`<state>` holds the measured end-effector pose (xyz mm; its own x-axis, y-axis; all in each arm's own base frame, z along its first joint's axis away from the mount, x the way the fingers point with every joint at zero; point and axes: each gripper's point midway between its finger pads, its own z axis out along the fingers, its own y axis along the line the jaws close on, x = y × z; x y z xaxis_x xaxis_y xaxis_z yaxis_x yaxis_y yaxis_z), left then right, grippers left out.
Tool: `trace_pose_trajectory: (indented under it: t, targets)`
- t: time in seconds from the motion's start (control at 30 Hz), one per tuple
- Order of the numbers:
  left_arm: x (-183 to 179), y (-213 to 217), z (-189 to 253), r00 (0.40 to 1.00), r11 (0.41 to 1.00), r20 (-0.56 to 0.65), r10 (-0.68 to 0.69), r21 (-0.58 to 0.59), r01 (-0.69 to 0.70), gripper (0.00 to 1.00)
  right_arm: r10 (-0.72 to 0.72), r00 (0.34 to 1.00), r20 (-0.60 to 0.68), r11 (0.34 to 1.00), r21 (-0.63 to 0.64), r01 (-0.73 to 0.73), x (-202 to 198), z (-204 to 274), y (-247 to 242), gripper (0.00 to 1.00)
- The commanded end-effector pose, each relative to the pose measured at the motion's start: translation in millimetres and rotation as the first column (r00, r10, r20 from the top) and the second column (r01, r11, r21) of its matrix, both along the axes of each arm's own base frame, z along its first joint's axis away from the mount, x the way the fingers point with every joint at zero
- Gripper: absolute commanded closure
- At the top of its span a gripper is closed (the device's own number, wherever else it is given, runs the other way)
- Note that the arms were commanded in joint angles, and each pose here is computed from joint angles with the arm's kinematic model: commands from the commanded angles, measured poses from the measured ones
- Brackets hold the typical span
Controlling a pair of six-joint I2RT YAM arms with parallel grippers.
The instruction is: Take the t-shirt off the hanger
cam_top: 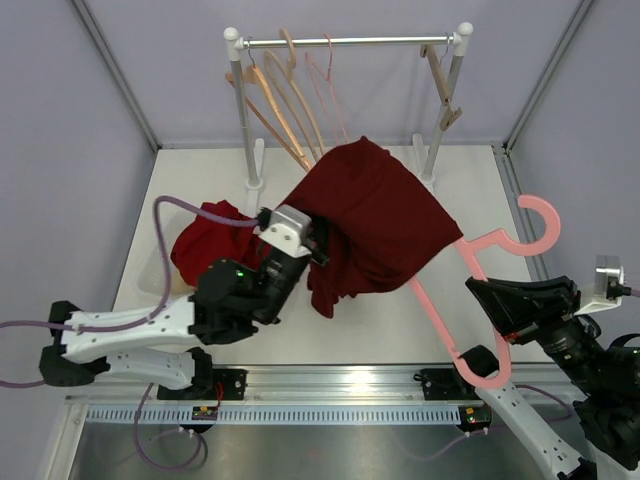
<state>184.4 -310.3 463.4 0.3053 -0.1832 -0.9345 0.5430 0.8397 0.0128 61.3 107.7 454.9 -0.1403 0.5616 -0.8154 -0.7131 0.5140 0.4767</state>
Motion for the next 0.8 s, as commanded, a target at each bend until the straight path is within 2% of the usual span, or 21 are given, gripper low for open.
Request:
trace_pose_trajectory:
  t: [0.0,0.13,0.17,0.2,0.27,0.37,0.43,0.53,0.57,0.6,0.77]
  targets:
    - [-18.8,41.5,60.4,0.996,0.987,0.005,-0.094,-0.13,0.094,1.0,-0.138,0.989,-0.046,0.99,-0.05,0.135,16.3,-26.7,-17.8,1.0]
    - [-21.0,88.0,100.7,0.998,0.988,0.006,-0.057,-0.14,0.057,1.0,-0.177,0.978,-0.107,0.981,-0.105,0.166,22.4,-55.6,-21.7,1.0]
    - [-17.5,94.3,102.6,1.0,0.995,0.0,-0.025,-0.102,0.025,1.0,-0.157,0.98,-0.123,0.983,-0.118,0.143,22.8,-64.3,-17.1,1.0]
    - [-16.2,111.8,120.6,1.0,0.994,0.025,0.016,-0.105,-0.013,1.0,-0.132,0.983,-0.129,0.985,-0.13,0.115,21.3,-69.4,-12.6,1.0]
    - [-8.1,132.2,127.0,0.996,0.993,0.02,0.093,-0.081,-0.091,1.0,-0.006,0.991,-0.132,0.987,-0.158,-0.015,10.4,-80.3,6.8,1.0]
    - [-4.7,164.2,146.6,0.986,0.983,0.027,0.167,-0.081,-0.164,1.0,0.091,0.987,-0.136,0.978,-0.175,-0.115,-0.4,-87.7,19.5,1.0]
    - [-3.9,187.2,154.7,0.975,0.972,0.025,0.222,-0.088,-0.219,1.0,0.058,0.986,-0.153,0.979,-0.184,-0.086,1.6,-92.7,14.7,1.0]
    - [-5.8,218.2,154.9,0.963,0.956,0.012,0.269,-0.123,-0.265,1.0,-0.018,0.991,-0.134,0.983,-0.182,-0.006,4.0,-90.4,1.2,1.0]
    - [-4.0,216.2,144.8,0.96,0.953,0.012,0.281,-0.122,-0.277,1.0,-0.026,0.992,-0.126,0.984,-0.178,0.003,4.2,-88.5,-0.3,1.0]
    - [-5.6,231.1,140.1,0.955,0.945,0.005,0.298,-0.142,-0.294,1.0,-0.021,0.992,-0.124,0.984,-0.175,-0.001,4.2,-87.7,0.6,1.0]
    - [0.1,238.9,105.0,0.928,0.923,0.03,0.371,-0.125,-0.365,1.0,0.028,0.992,-0.125,0.982,-0.181,-0.051,7.0,-82.5,11.8,1.0]
